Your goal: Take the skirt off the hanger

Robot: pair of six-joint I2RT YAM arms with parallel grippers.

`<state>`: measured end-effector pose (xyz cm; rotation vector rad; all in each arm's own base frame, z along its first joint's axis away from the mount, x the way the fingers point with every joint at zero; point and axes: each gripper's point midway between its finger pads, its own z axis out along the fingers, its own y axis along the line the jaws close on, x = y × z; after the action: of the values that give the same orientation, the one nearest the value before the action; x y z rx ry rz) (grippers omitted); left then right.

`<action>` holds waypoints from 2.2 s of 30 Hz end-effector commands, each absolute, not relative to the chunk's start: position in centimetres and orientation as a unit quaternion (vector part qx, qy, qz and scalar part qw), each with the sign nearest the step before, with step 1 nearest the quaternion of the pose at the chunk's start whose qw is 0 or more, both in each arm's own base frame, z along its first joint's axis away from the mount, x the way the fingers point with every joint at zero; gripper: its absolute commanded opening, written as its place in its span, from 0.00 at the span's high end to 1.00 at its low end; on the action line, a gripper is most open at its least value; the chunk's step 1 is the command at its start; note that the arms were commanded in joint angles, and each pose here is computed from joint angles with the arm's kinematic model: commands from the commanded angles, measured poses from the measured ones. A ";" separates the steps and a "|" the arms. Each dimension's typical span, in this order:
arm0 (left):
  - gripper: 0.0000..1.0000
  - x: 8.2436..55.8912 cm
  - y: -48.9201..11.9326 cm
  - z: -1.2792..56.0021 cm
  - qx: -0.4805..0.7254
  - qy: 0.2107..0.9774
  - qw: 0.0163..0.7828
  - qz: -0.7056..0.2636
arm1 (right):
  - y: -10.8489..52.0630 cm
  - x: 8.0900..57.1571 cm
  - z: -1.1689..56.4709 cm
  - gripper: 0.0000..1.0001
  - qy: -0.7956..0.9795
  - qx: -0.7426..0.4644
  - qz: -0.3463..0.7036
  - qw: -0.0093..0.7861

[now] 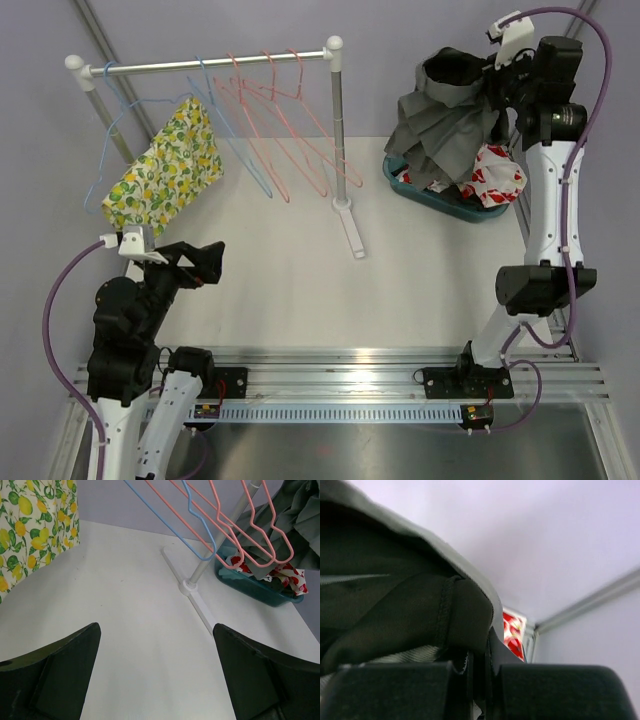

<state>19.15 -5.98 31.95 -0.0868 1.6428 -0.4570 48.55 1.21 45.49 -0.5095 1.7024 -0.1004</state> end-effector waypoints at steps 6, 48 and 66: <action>0.01 18.0 -5.9 34.8 -0.018 0.700 0.685 -0.200 | -11.6 54.9 37.3 1.00 0.800 -0.118 -0.139 0.572; 0.01 31.5 0.7 47.7 -0.157 0.682 0.707 -0.102 | 8.4 31.9 29.8 0.11 0.774 -0.332 0.340 0.419; 0.09 36.0 11.4 48.0 -0.191 0.645 0.738 -0.055 | 13.2 22.5 25.9 0.15 0.717 -0.349 0.490 0.352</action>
<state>36.00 10.48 45.04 -0.5016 1.4880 -0.2059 23.32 12.82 24.38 -0.8583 1.9446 1.2717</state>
